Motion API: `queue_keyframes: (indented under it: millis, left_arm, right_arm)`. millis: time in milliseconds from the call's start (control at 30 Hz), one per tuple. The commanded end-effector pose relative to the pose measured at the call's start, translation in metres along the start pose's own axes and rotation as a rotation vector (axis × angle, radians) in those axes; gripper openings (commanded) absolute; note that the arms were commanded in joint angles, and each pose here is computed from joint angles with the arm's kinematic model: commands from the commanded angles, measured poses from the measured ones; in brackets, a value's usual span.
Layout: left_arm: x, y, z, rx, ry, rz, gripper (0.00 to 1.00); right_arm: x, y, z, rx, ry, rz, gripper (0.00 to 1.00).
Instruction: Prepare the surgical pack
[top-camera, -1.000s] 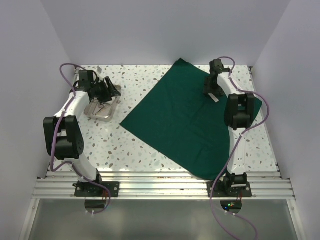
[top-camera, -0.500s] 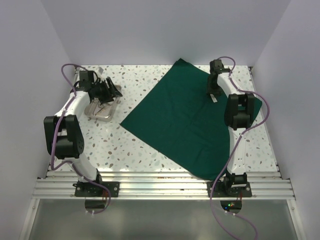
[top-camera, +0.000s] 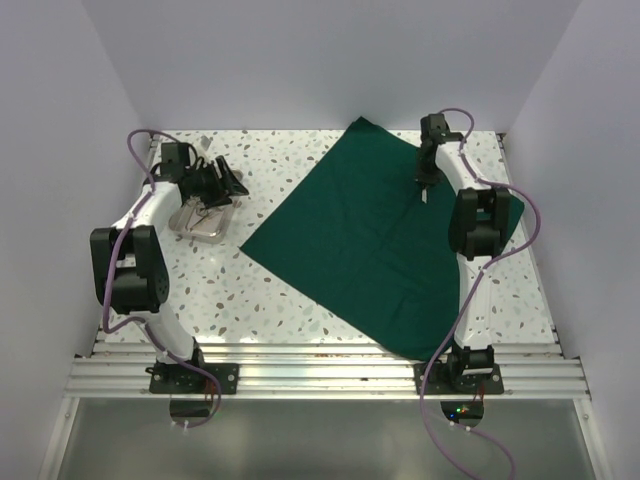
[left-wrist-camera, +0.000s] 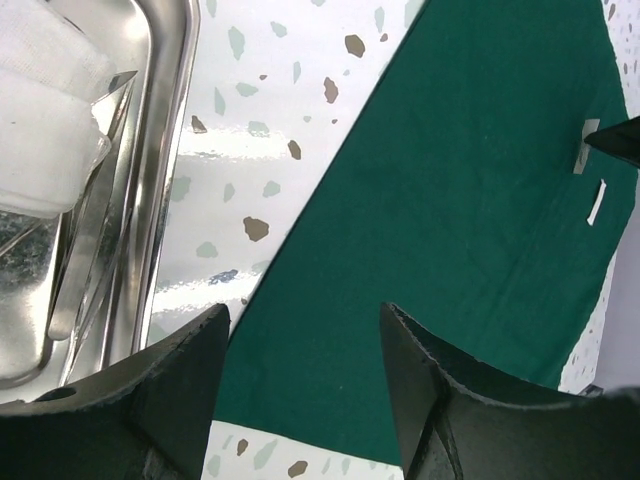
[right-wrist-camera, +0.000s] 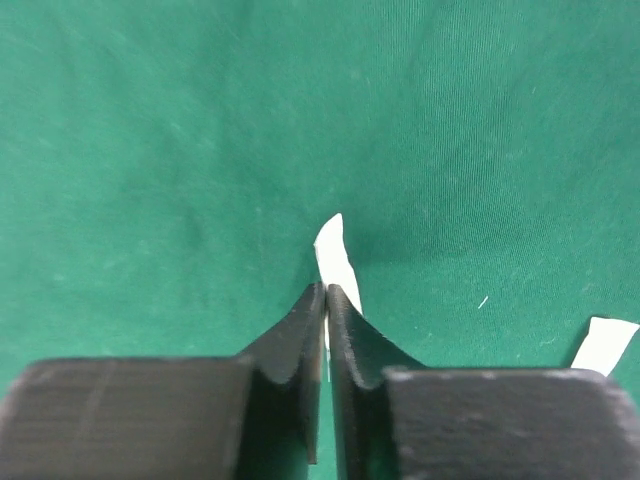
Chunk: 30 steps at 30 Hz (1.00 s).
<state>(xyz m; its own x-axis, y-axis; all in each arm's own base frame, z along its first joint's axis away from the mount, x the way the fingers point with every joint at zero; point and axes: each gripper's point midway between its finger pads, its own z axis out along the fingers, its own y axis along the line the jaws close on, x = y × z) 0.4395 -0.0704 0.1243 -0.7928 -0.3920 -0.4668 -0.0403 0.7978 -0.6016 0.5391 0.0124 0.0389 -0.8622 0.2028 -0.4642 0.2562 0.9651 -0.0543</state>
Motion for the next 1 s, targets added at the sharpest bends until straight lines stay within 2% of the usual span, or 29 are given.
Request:
queue_keyframes:
  millis: [0,200,333,500,533,633,700,900,967]
  left_arm:
    - [-0.006,-0.012,0.000,0.052,-0.020,0.046,0.66]
    - [-0.003,-0.025,0.002,0.103,-0.013,0.074,0.67]
    - [0.015,-0.064,0.012,0.197,0.023,0.145,0.70]
    - [0.037,-0.112,0.017,0.365,0.056,0.200,0.74]
    - [0.041,-0.119,0.017,0.387,0.063,0.207,0.75]
    - [0.050,-0.138,0.018,0.433,0.071,0.247,0.79]
    - [0.053,-0.145,0.020,0.433,0.074,0.266,0.80]
    - [0.062,-0.160,0.031,0.354,0.080,0.339,0.82]
    - [0.062,-0.159,0.036,0.329,0.085,0.348,0.82]
  right_arm:
    - [-0.015,0.003,-0.010,-0.010,-0.031,0.027,0.08]
    - [-0.019,0.006,-0.017,-0.031,-0.039,0.036,0.00]
    - [-0.024,0.022,-0.039,-0.121,-0.050,0.107,0.00]
    - [-0.025,0.052,-0.076,-0.313,-0.038,0.210,0.00]
    - [-0.030,0.058,-0.094,-0.358,-0.059,0.228,0.00]
    - [-0.014,0.087,-0.114,-0.491,-0.007,0.271,0.00]
    - [-0.003,0.108,-0.135,-0.563,0.015,0.265,0.00]
    - [0.035,0.165,-0.179,-0.630,0.081,0.227,0.00]
    - [0.035,0.162,-0.177,-0.572,0.049,0.235,0.00]
